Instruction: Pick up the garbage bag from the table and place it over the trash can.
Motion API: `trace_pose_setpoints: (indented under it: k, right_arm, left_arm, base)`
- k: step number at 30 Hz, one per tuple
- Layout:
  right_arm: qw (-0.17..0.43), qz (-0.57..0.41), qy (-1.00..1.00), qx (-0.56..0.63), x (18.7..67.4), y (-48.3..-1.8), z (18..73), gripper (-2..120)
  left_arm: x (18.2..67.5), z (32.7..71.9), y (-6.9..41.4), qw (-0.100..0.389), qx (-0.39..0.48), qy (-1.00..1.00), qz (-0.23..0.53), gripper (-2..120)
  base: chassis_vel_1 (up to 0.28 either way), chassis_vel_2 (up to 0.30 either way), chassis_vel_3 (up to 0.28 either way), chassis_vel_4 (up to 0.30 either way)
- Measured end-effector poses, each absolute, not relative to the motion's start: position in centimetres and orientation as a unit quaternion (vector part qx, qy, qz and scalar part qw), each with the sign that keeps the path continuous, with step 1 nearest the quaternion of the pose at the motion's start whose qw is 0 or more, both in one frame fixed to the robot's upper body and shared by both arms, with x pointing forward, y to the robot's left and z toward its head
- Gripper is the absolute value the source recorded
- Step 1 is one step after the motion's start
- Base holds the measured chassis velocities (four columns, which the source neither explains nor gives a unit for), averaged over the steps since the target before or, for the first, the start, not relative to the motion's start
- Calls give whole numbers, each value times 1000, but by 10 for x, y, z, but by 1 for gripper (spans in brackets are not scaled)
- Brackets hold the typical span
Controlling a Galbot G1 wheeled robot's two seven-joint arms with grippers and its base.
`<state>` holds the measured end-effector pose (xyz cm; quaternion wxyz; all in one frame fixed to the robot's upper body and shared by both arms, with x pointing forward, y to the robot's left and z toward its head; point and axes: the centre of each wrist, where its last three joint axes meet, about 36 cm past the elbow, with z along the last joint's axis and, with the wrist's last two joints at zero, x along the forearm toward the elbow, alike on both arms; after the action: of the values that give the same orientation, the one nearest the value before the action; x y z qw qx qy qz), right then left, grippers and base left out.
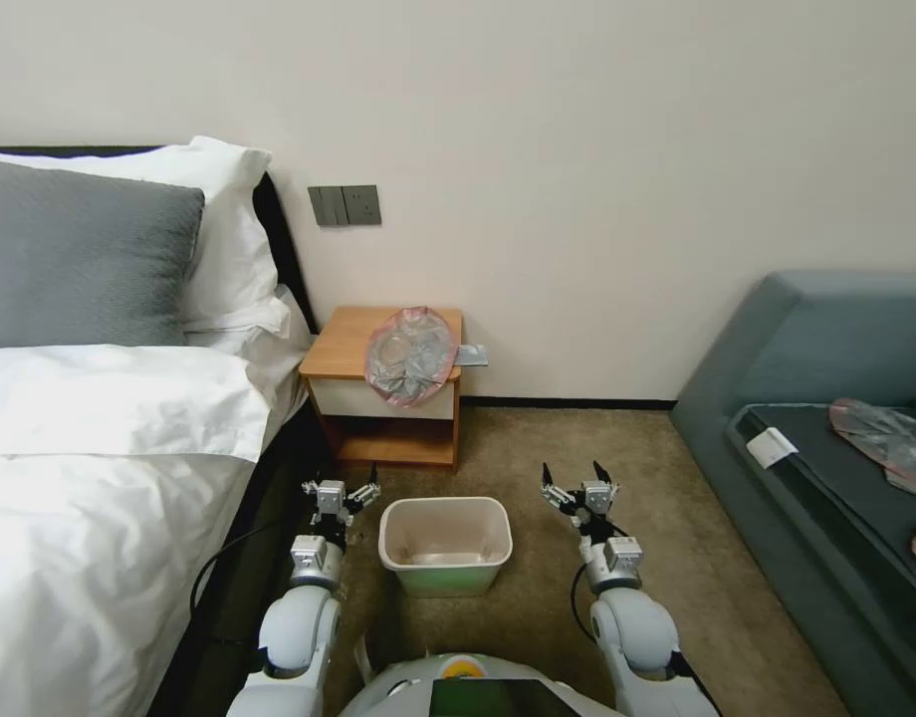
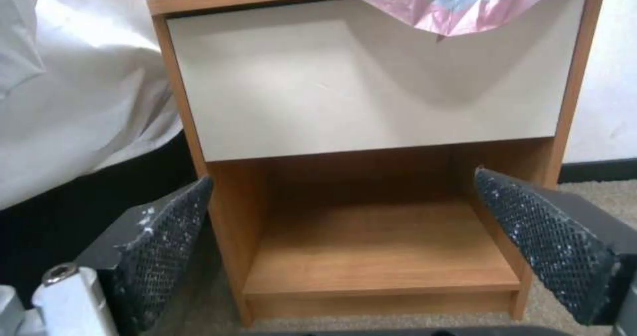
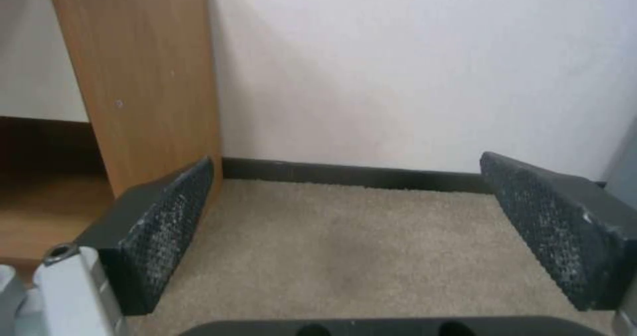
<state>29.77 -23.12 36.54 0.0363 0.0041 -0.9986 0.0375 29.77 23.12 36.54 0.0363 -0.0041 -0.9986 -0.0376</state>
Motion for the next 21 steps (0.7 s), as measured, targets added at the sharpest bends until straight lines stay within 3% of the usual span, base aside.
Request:
trace_pose_setpoints:
  k: [15, 21]
  right_arm:
    - [36, 37, -999, 4, 297, -231, 366, 100]
    - [21, 31, -999, -5, 282, -223, 399, 100]
  left_arm:
    - [298, 365, 231, 36, -4, -999, -38, 100]
    - [296, 369, 233, 34, -2, -999, -37, 100]
  base:
    - [0, 0, 0, 0]
    - [0, 0, 0, 0]
